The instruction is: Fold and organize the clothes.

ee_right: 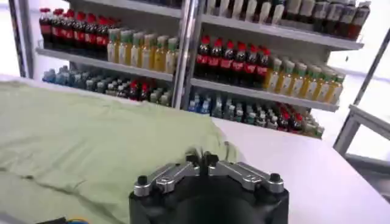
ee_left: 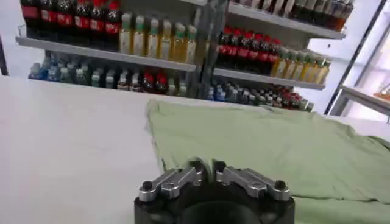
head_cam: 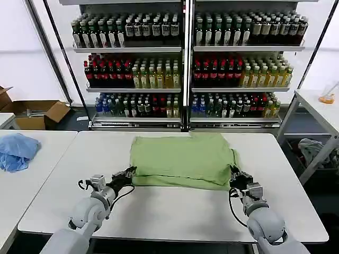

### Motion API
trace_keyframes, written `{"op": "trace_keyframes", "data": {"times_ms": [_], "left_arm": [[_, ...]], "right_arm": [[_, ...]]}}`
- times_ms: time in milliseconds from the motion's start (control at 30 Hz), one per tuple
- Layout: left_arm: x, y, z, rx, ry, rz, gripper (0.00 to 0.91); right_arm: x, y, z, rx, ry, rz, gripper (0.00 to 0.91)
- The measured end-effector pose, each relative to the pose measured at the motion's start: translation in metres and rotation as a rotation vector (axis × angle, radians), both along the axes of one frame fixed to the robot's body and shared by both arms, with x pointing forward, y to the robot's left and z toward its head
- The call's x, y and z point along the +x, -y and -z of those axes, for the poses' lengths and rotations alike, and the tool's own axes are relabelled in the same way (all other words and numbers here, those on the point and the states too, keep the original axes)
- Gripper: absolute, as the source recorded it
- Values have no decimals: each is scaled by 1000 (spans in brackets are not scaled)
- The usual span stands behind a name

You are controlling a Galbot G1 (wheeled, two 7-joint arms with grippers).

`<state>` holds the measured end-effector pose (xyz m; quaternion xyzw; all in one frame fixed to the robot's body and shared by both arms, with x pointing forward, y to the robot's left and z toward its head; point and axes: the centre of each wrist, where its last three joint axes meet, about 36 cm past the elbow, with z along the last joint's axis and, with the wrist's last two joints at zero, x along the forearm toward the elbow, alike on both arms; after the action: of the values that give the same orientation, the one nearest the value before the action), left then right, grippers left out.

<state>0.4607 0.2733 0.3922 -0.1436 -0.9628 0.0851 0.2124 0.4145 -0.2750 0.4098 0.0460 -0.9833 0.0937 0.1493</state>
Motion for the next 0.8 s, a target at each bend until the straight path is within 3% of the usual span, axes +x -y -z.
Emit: {"op": "trace_keyframes", "data": {"times_ms": [167,467,500,533,600,800], "left_arm": [[-10,-3,-3,-12,13,-4,907],[-29,5,7,-18,-10,-9,877],[-29,7,8,-17,-12,-9,131],[-29,7,9,-15,-13,-11,30],[-30,9,12,-12,-16,-13,30],[-31,8,23,4,-38,-22,30]], "right_arm": [[-11,9,-6,42,-9,26,907],[-20,25,-2,104,-100,103,907],[-20,25,0,109,-111,107,786],[-20,26,1,114,-121,110,433],[-20,26,4,124,-141,117,0],[-18,24,11,151,-188,116,0]]}}
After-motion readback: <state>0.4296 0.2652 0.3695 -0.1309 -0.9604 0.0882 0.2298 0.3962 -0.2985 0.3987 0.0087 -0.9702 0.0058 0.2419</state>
